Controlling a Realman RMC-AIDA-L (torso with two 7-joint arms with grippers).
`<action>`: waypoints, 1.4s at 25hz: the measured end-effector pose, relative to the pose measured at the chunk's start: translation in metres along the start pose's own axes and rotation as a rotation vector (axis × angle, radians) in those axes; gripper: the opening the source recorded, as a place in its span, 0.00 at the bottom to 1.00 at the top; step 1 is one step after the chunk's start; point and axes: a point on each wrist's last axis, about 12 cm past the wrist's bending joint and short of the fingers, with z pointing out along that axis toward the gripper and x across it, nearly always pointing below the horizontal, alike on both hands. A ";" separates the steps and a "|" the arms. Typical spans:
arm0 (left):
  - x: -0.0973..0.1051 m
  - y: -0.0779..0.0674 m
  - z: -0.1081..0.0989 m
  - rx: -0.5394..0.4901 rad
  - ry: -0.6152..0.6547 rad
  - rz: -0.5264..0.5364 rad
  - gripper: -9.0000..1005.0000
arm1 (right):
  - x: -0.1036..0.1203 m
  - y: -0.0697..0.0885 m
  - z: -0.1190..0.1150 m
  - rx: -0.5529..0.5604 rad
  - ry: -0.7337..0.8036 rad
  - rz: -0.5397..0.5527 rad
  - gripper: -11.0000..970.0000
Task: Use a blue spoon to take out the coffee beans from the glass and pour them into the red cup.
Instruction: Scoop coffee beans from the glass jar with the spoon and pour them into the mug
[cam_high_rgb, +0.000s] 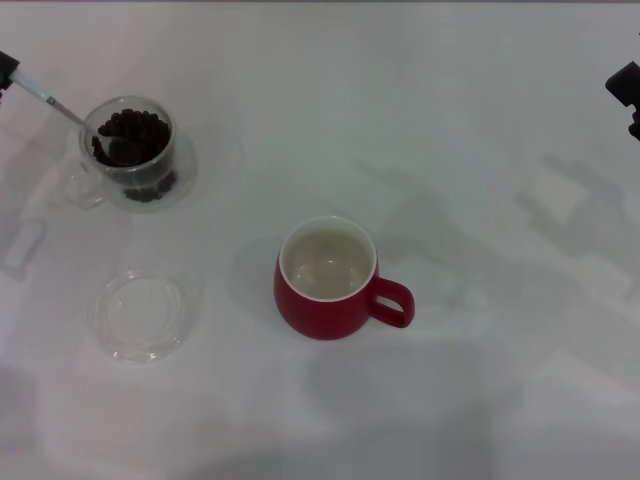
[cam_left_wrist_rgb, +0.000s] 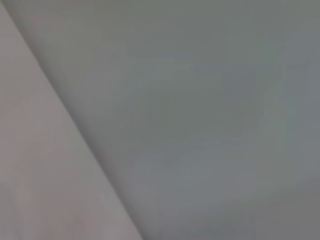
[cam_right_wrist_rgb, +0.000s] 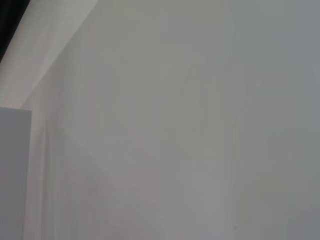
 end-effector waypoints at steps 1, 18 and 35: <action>0.000 -0.001 -0.001 0.007 -0.002 -0.002 0.13 | 0.000 0.000 0.000 0.000 0.001 0.000 0.72; 0.021 -0.034 0.015 0.229 0.127 0.008 0.13 | -0.003 -0.004 0.005 -0.009 -0.010 -0.020 0.72; 0.094 -0.074 0.046 0.395 0.425 0.112 0.13 | -0.003 -0.005 -0.005 0.047 -0.010 -0.031 0.72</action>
